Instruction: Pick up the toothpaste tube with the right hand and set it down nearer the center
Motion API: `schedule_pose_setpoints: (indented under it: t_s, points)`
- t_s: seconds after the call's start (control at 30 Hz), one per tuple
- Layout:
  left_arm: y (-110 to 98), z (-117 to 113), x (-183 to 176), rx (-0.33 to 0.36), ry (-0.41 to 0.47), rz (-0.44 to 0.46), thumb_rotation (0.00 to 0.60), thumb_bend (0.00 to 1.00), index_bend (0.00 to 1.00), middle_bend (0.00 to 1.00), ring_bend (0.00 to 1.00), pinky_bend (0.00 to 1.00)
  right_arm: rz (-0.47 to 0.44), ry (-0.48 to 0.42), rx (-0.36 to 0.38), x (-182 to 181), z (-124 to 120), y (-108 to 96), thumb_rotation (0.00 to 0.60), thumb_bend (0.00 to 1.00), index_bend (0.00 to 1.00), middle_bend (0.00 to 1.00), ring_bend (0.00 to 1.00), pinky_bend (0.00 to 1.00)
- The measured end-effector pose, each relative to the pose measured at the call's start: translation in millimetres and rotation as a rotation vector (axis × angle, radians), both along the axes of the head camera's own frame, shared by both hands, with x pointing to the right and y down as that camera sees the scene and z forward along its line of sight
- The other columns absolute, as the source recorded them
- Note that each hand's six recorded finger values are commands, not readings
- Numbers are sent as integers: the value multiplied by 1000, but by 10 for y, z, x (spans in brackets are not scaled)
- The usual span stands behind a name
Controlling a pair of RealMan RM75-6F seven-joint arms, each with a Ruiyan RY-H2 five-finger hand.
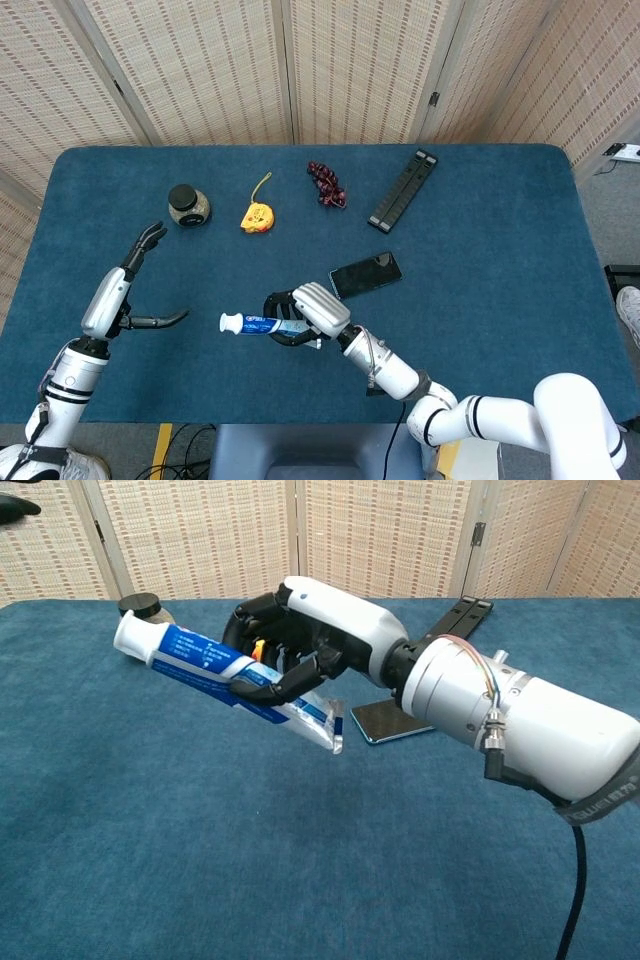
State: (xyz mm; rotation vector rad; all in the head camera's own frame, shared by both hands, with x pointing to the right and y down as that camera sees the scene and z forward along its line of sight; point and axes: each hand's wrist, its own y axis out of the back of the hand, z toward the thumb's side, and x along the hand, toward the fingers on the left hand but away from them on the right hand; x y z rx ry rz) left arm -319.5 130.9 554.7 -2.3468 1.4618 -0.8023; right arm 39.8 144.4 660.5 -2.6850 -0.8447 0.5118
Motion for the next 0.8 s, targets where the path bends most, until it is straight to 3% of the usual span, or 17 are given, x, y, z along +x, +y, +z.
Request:
schedule_pose_setpoints:
  t_s: [0.1, 0.27, 0.8]
  points:
    - [30, -30, 42, -22, 71, 13, 15, 25, 0, 19, 2, 137, -6, -13, 5, -75, -33, 10, 600, 626, 723, 673, 584, 670]
    - [102, -44, 197, -22, 99, 84, 0, 19, 0, 19, 2, 137, -6, -40, -6, -210, -109, 0, 600, 628, 727, 676, 585, 671]
    - [166, 70, 587, 103, -28, 268, 0, 0, 0, 0, 0, 137, -12, -81, -81, -532, -260, 25, 600, 646, 741, 683, 593, 675]
